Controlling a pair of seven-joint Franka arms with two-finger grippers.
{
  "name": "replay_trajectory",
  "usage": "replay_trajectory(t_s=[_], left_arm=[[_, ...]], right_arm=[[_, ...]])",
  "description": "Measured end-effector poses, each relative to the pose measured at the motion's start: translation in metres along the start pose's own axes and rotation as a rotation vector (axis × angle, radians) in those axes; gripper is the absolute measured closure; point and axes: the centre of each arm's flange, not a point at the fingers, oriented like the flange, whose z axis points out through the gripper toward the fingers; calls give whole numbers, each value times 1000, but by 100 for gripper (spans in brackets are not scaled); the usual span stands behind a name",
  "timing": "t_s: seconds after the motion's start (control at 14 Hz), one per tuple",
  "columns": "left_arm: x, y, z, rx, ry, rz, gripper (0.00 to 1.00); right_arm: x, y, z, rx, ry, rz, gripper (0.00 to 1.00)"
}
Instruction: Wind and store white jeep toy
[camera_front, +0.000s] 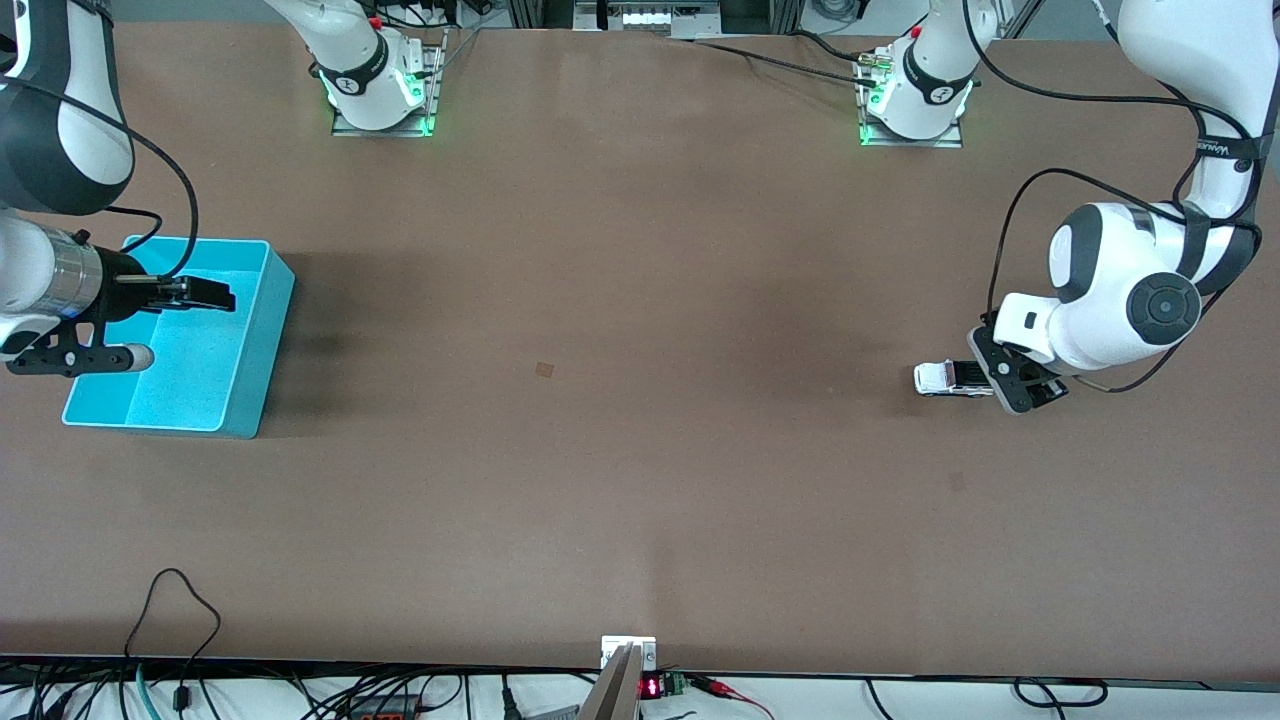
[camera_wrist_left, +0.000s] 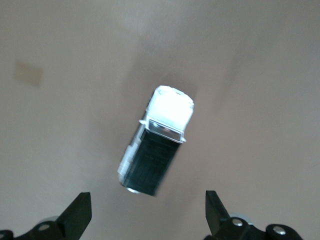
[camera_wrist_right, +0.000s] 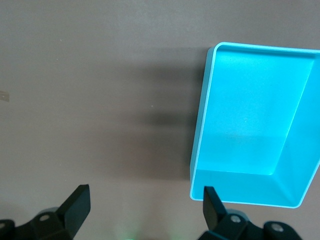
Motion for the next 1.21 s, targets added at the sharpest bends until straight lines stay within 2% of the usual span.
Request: replay_trajectory(t_s=[0.14, 0.5, 1.21], left_arm=[[2, 1, 13, 46, 19, 110, 0], [1, 11, 36, 65, 26, 240, 0], [-7, 28, 64, 104, 42, 270, 0]], right_arm=[[0, 0, 0, 0, 0, 0, 0], [0, -1, 0, 0, 0, -4, 0], [0, -2, 0, 0, -1, -4, 0]])
